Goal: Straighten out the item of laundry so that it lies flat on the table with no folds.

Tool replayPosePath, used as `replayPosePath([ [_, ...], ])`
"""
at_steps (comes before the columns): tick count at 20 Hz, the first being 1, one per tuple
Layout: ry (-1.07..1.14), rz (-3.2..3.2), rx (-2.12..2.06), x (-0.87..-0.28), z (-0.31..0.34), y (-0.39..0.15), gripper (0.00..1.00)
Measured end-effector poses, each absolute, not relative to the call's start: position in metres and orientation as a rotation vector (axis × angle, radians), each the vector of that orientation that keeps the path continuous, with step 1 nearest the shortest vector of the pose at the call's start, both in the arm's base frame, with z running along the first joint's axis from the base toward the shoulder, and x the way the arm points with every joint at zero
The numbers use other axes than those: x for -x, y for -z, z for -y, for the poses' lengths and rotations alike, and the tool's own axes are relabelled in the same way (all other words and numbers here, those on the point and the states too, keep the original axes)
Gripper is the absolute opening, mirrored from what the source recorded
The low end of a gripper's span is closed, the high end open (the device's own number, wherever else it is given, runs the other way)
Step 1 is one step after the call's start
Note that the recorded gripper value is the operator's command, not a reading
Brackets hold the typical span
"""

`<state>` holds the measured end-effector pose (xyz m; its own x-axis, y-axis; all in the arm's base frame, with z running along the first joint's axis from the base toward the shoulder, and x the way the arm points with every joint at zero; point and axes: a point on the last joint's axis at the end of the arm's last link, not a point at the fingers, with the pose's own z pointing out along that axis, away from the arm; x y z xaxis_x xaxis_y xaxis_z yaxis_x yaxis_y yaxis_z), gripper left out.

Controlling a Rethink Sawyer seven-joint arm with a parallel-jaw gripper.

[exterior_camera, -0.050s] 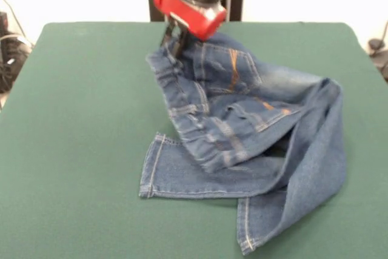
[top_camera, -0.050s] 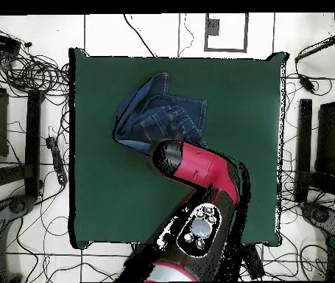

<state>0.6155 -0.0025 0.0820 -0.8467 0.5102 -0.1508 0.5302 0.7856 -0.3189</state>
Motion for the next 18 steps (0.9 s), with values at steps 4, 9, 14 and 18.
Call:
replayPosePath([
  [4,0.563,-2.888,-0.883,-0.612,0.02,-0.115,0.0],
  [9,0.573,-2.845,-0.931,-0.605,0.047,-0.145,0.0],
  [14,0.594,-2.828,-0.968,-0.591,0.073,-0.161,0.0],
  [18,0.616,-2.84,-0.982,-0.575,0.084,-0.161,0.0],
])
